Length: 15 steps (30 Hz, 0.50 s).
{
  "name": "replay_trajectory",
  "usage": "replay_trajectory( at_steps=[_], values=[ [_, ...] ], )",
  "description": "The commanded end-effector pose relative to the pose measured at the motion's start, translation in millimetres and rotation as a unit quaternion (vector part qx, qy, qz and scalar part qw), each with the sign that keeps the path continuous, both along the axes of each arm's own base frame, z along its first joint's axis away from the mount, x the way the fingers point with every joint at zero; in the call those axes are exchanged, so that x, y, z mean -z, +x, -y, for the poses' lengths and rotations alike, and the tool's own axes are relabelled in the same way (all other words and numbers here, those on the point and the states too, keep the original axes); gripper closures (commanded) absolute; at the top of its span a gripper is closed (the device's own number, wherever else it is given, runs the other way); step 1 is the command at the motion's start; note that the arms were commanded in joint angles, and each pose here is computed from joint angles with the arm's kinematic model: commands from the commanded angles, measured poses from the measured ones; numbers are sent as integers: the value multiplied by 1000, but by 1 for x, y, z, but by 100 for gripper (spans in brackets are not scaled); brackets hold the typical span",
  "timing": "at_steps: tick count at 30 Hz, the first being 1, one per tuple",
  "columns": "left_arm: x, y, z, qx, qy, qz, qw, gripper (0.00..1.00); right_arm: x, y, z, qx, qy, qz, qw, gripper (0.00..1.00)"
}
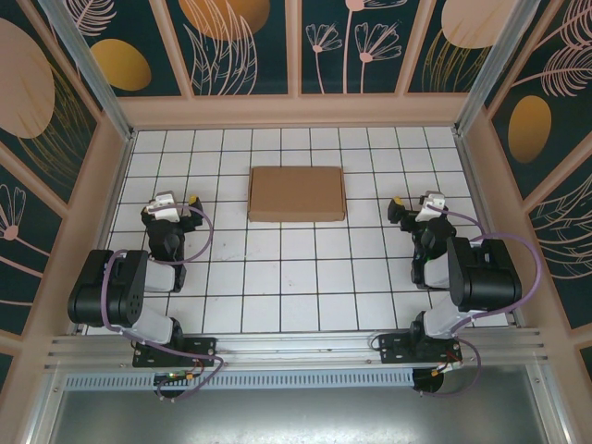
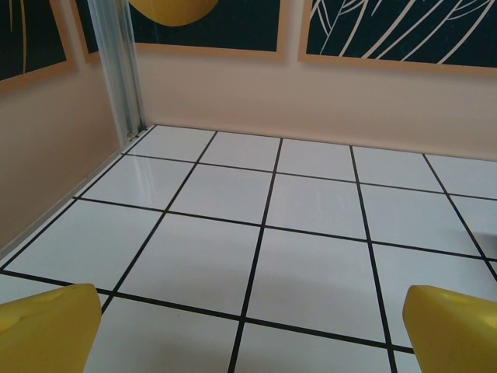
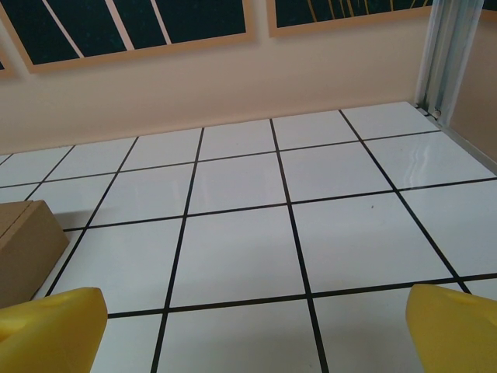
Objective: Fold the paper box
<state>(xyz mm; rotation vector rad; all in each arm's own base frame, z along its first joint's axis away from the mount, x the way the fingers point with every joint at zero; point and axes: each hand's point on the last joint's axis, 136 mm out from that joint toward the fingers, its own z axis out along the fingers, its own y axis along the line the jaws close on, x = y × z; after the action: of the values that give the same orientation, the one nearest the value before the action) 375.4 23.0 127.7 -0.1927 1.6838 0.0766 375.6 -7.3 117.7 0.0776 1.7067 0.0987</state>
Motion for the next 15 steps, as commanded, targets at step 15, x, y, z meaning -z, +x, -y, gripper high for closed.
replay_trajectory(
  at_steps=[15],
  values=[
    [-9,0,-3,-2,0,17,1000,1,-7,2,-1,0,0,11,1000,1]
  ],
)
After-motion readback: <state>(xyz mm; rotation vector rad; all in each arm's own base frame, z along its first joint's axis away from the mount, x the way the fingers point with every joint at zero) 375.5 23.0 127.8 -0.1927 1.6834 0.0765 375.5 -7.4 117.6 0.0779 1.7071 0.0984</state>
